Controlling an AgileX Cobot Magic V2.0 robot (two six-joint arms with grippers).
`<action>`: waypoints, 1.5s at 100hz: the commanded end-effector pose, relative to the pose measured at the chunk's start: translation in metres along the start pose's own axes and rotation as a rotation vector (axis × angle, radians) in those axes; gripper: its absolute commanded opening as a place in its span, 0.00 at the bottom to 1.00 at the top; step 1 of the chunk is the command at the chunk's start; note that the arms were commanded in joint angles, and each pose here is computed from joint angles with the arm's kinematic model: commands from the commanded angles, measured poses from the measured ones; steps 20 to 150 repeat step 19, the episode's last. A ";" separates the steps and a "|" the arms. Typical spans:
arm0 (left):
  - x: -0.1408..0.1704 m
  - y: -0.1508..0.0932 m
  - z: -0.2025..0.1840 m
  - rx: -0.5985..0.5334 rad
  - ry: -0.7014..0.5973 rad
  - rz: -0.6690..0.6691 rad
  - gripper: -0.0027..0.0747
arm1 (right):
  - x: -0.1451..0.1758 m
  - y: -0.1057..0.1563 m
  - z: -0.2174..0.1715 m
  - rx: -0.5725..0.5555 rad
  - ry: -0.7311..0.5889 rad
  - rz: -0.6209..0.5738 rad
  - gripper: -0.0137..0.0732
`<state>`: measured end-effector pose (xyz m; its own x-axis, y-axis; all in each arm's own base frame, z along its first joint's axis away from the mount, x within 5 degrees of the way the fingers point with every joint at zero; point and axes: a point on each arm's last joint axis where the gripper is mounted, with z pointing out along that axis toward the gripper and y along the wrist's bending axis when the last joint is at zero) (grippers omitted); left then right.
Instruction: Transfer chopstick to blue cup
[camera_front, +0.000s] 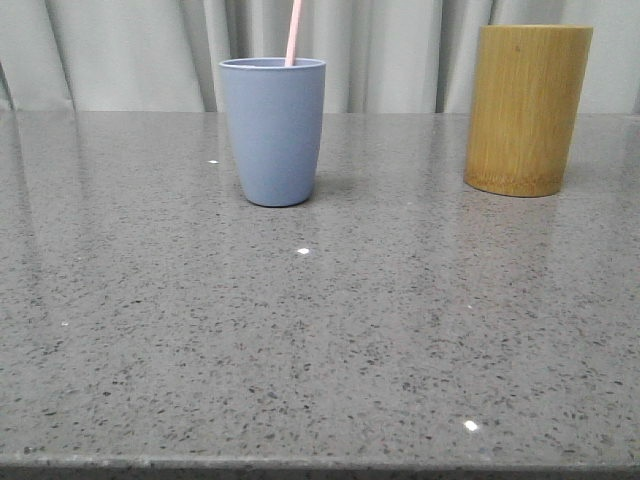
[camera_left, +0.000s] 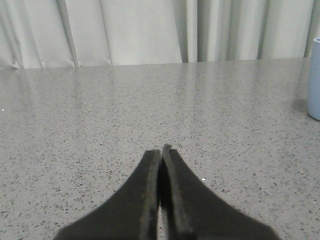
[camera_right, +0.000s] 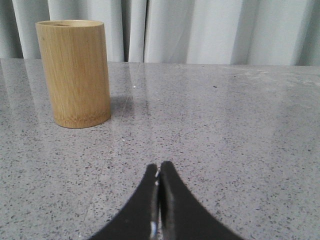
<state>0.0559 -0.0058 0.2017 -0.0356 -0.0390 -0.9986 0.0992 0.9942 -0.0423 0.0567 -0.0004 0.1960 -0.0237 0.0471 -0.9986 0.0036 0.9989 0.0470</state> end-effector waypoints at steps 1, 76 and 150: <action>-0.006 0.000 -0.003 0.000 -0.104 -0.007 0.01 | -0.009 0.001 -0.002 -0.005 -0.108 -0.010 0.08; -0.006 0.000 -0.003 0.000 -0.104 -0.007 0.01 | -0.009 0.001 -0.002 -0.005 -0.108 -0.010 0.08; -0.006 0.000 -0.003 0.000 -0.104 -0.007 0.01 | -0.009 0.001 -0.002 -0.005 -0.108 -0.010 0.08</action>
